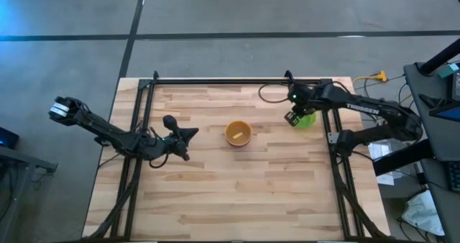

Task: Nest bowls inside each other
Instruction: Stack the green bowl on top of the yellow bowl

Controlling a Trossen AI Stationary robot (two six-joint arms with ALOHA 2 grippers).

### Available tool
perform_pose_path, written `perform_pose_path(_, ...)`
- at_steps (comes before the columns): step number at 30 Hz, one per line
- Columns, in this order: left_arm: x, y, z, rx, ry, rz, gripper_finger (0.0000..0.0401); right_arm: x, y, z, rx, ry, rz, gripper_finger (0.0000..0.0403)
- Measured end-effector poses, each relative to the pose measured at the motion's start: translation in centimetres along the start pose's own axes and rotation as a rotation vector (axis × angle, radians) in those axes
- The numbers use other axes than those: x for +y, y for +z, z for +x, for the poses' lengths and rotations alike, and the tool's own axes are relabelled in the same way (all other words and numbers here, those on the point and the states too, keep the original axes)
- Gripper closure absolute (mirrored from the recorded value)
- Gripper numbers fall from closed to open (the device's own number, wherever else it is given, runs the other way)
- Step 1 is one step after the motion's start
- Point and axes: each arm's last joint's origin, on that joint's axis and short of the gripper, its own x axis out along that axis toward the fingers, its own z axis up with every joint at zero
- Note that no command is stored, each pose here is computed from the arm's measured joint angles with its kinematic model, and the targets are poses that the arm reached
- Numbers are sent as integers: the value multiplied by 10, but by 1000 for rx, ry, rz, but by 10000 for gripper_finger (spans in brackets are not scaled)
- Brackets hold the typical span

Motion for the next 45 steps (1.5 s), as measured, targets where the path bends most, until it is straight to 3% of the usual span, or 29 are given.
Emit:
perform_pose_path(6, 3, 3, 0, -21, 17, -35, 401, -6, -5, 9, 88, 149, 42, 346)
perform_pose_path(15, 2, 2, 0, -19, 15, -32, 401, -4, -1, 16, 117, 142, 21, 281)
perform_pose_path(21, 2, 2, 0, -19, 14, -31, 401, -3, -4, 26, 165, 130, 15, 271)
perform_pose_path(35, 2, 2, 0, -19, 14, -31, 401, 2, -16, 63, 330, 93, -38, 298)
perform_pose_path(45, 2, 2, 0, -19, 14, -30, 401, 4, -16, 69, 350, 94, -79, 389)
